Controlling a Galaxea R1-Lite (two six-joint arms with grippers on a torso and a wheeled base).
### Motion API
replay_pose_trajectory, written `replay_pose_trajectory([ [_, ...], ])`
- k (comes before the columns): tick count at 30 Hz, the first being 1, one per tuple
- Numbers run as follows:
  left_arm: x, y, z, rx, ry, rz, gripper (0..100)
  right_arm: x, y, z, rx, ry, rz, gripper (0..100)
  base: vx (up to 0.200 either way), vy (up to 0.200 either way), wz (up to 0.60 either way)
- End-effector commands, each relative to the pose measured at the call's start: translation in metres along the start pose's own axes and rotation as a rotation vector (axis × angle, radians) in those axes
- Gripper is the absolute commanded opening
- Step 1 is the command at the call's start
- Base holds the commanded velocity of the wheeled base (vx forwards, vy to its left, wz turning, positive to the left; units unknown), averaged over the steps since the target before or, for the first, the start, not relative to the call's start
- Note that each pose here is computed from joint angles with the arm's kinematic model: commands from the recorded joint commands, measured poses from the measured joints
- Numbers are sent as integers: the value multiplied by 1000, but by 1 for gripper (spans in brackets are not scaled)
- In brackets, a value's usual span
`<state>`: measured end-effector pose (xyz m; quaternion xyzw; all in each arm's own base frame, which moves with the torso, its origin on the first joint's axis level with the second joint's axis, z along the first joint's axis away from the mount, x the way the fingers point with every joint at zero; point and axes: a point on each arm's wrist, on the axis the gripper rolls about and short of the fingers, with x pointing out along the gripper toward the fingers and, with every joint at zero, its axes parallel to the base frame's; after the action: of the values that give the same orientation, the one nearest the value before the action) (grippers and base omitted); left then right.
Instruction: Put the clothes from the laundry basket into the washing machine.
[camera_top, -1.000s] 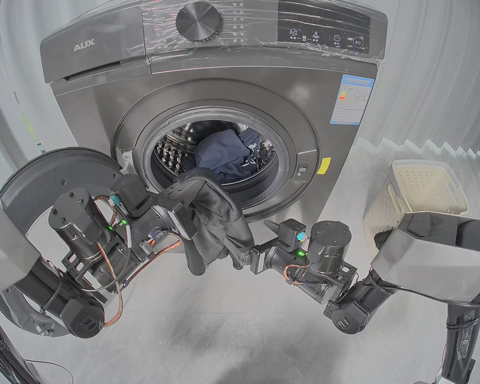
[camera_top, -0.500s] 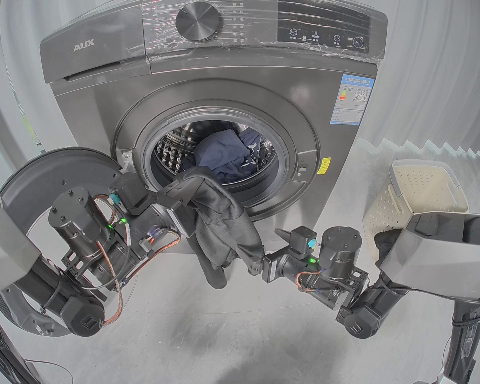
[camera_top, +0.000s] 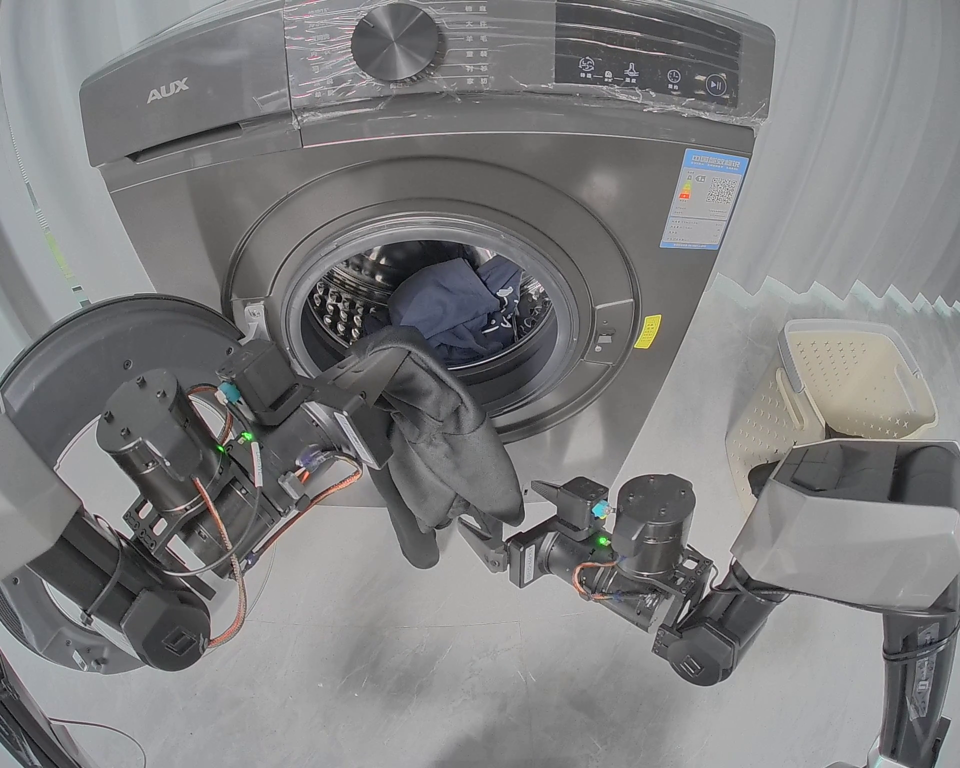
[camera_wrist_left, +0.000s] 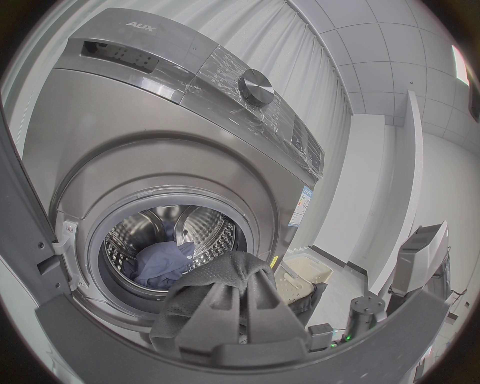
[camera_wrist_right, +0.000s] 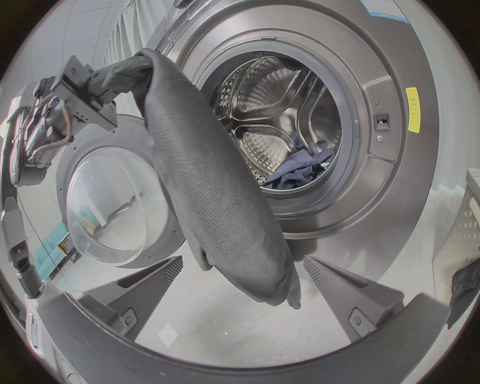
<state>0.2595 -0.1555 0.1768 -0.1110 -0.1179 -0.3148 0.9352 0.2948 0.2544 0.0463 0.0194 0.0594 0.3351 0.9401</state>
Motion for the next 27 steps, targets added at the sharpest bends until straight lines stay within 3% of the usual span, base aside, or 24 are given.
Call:
replay_pose_trajectory([
  [1, -1, -1, 2, -2, -4, -2, 0, 22, -16, -10, 1, -13, -37, 100, 0, 0, 0],
  [6, -1, -1, 2, -27, -4, -4, 0, 29, -27, -4, -9, -47, -64, 100, 0, 0, 0],
  [13, -1, 0, -1, -29, 6, 1, 0, 13, -36, 44, -7, -167, -86, 100, 0, 0, 0],
  [18, -2, 1, -2, -30, 11, 5, 0, -5, -33, 79, -10, -240, -83, 100, 0, 0, 0],
  [27, -1, 1, -2, -29, 9, 9, 0, -9, -35, 80, -9, -242, -90, 100, 0, 0, 0],
])
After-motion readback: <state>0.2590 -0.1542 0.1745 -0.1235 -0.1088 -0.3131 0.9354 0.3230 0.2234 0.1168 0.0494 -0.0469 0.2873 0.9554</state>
